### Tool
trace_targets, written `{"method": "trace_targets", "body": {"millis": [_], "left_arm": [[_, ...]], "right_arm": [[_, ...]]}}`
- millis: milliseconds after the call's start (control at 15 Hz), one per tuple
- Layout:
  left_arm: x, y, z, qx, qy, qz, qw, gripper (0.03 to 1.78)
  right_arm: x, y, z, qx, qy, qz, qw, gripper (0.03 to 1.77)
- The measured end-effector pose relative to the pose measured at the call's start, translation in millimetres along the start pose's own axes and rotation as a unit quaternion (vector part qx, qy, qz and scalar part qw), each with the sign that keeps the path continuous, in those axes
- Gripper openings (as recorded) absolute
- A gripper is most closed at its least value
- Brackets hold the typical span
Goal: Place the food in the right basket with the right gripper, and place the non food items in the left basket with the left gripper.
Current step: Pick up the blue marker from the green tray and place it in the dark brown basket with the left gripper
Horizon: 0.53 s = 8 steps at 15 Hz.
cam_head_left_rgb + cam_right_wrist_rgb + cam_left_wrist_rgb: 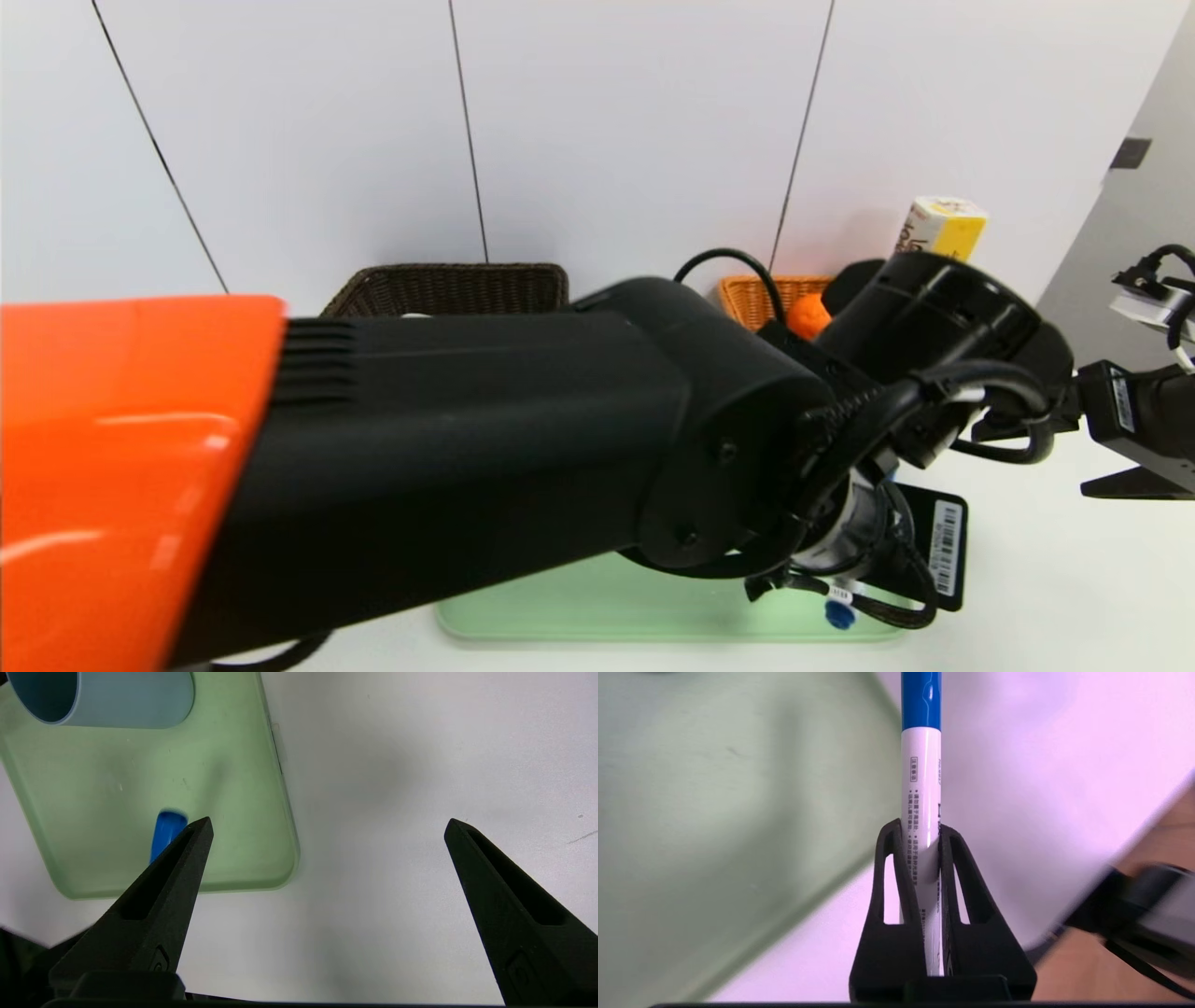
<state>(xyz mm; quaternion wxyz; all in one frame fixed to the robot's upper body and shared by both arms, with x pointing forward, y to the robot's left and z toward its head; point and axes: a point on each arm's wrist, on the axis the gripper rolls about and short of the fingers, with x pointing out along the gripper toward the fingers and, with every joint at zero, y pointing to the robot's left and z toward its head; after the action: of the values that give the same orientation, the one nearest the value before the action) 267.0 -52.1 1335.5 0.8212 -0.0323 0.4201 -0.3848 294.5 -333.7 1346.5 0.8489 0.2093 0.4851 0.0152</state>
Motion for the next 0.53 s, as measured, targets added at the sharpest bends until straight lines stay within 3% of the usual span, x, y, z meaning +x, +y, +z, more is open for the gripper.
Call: {"method": "trace_targets", "body": {"millis": [200, 533], "left_arm": [[-50, -2, 17, -0.002, -0.027, -0.067, 0.9974, 0.16], [-106, 45, 64, -0.033, -0.15, -0.056, 0.9865, 0.16]], "right_arm": [[-1, 0, -1, -0.002, -0.002, 0.0, 1.0, 1.71], [-3, 0, -1, -0.005, -0.005, 0.002, 1.0, 1.71]]}}
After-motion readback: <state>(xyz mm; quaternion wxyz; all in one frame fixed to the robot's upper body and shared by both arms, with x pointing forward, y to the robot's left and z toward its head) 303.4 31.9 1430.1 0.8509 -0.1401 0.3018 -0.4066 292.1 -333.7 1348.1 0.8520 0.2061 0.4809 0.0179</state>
